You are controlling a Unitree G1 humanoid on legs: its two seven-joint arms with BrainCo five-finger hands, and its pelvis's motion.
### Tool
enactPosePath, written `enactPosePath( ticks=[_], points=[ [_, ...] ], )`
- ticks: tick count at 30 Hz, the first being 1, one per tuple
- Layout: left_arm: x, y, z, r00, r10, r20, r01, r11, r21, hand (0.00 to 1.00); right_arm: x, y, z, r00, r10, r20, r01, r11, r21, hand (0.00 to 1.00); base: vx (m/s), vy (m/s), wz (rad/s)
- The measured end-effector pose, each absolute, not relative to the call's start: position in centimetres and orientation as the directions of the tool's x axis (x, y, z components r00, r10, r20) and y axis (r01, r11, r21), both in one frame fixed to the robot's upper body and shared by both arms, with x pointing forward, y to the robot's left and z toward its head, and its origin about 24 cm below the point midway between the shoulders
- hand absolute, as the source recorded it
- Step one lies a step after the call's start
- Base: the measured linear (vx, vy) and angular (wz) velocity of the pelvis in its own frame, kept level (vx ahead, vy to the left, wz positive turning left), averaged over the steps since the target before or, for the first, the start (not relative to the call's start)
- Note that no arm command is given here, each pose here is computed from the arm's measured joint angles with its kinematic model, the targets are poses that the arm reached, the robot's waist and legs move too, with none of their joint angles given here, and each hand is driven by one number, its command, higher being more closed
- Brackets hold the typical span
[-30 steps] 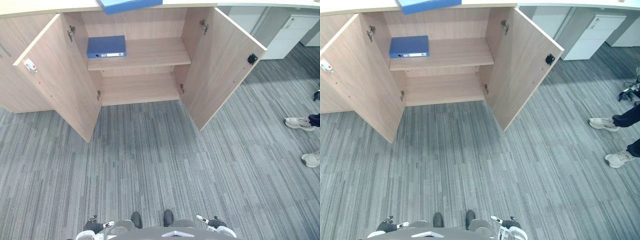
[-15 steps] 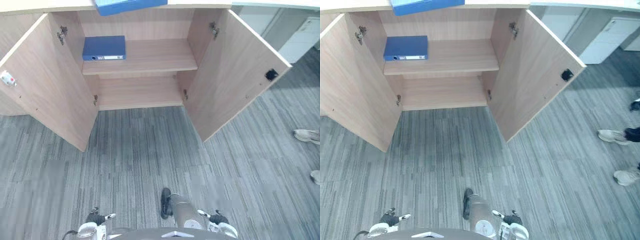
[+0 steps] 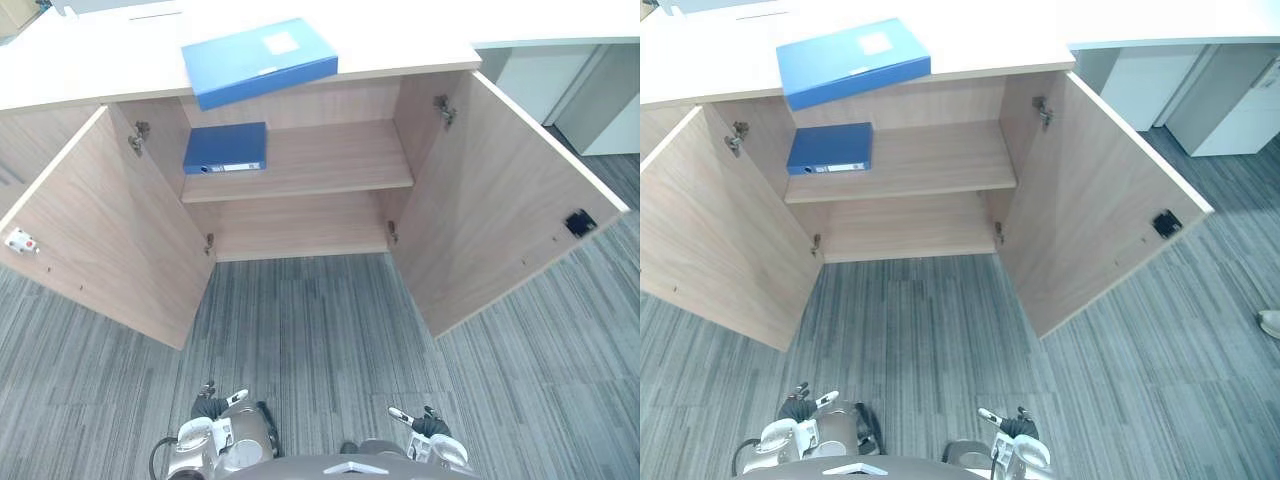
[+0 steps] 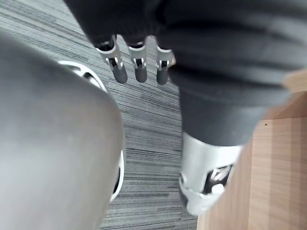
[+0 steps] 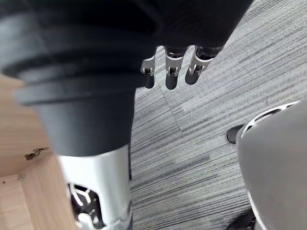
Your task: Walk over to the cabinet, pick up the folder, carry it to the office cabinet, place the folder inside the office cabinet, then close the office cabinet door
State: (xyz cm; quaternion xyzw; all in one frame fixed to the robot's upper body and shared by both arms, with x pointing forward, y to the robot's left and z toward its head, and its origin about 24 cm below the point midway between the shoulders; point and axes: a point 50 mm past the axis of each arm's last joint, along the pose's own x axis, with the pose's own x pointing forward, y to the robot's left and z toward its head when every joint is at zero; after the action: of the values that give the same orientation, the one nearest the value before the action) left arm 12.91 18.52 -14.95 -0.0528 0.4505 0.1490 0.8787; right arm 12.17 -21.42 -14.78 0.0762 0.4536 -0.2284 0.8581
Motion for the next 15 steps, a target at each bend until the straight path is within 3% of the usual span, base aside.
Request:
enactPosePath(
  ticks=[6, 11, 15],
  points=[
    [12.3, 19.7, -15.2, 0.523, 0.227, -0.822, -0.285, 0.955, 0.082, 0.00, 10.5, -20.0, -15.8, 0.413, -0.290, -0.863, 0.485, 0.872, -0.061, 0.00, 0.45, 0.254, -0.10],
    [11.3, 19.9, -15.7, 0.477, 0.219, -0.851, -0.256, 0.961, 0.103, 0.00, 11.5, -20.0, -15.4, 0.455, -0.291, -0.842, 0.461, 0.885, -0.057, 0.00, 0.41, 0.093, 0.10],
    [11.1, 19.3, -15.8, 0.470, 0.208, -0.858, -0.265, 0.960, 0.087, 0.00, 12.3, -20.0, -15.0, 0.489, -0.291, -0.822, 0.449, 0.892, -0.049, 0.00, 0.34, -0.109, 0.16]
  ],
)
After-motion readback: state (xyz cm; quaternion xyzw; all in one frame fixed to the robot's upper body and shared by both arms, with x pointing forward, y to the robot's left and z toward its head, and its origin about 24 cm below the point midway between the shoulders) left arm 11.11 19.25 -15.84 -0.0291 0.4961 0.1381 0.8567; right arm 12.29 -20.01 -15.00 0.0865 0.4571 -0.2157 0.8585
